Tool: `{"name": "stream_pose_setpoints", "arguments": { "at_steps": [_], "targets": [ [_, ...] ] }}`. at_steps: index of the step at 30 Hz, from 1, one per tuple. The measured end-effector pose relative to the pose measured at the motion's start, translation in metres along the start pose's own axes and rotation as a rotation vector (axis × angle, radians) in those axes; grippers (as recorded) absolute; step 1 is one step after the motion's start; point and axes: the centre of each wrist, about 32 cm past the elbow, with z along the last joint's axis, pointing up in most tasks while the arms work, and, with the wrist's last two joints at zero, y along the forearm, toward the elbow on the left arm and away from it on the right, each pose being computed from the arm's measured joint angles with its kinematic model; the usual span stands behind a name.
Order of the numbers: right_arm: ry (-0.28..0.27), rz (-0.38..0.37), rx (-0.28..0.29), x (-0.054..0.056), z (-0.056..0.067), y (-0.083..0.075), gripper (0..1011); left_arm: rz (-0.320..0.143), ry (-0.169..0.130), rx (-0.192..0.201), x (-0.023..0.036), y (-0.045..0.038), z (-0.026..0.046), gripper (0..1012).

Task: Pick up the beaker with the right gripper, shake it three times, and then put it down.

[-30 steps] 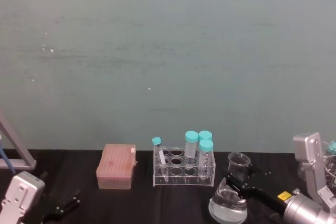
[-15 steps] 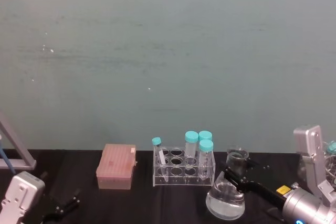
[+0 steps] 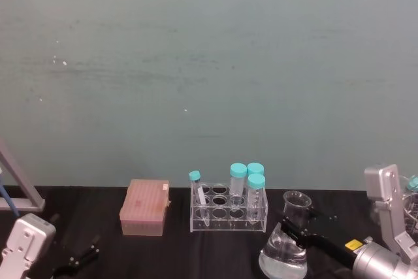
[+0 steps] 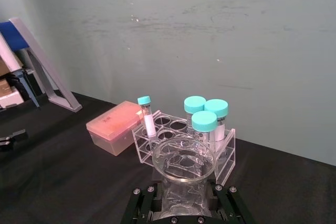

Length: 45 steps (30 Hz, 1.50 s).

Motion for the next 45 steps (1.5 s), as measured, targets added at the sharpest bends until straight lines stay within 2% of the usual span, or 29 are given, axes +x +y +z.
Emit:
{"name": "stream_pose_setpoints", "arguments": {
  "at_steps": [15, 45],
  "targets": [
    [0.013, -0.008, -0.011, 0.0023, -0.0041, 0.0008, 453, 0.0, 0.0, 0.0, 0.0, 0.0, 0.0, 1000],
    [0.028, 0.015, -0.022, -0.0022, -0.0085, 0.0062, 453, 0.0, 0.0, 0.0, 0.0, 0.0, 0.0, 1000]
  ]
}}
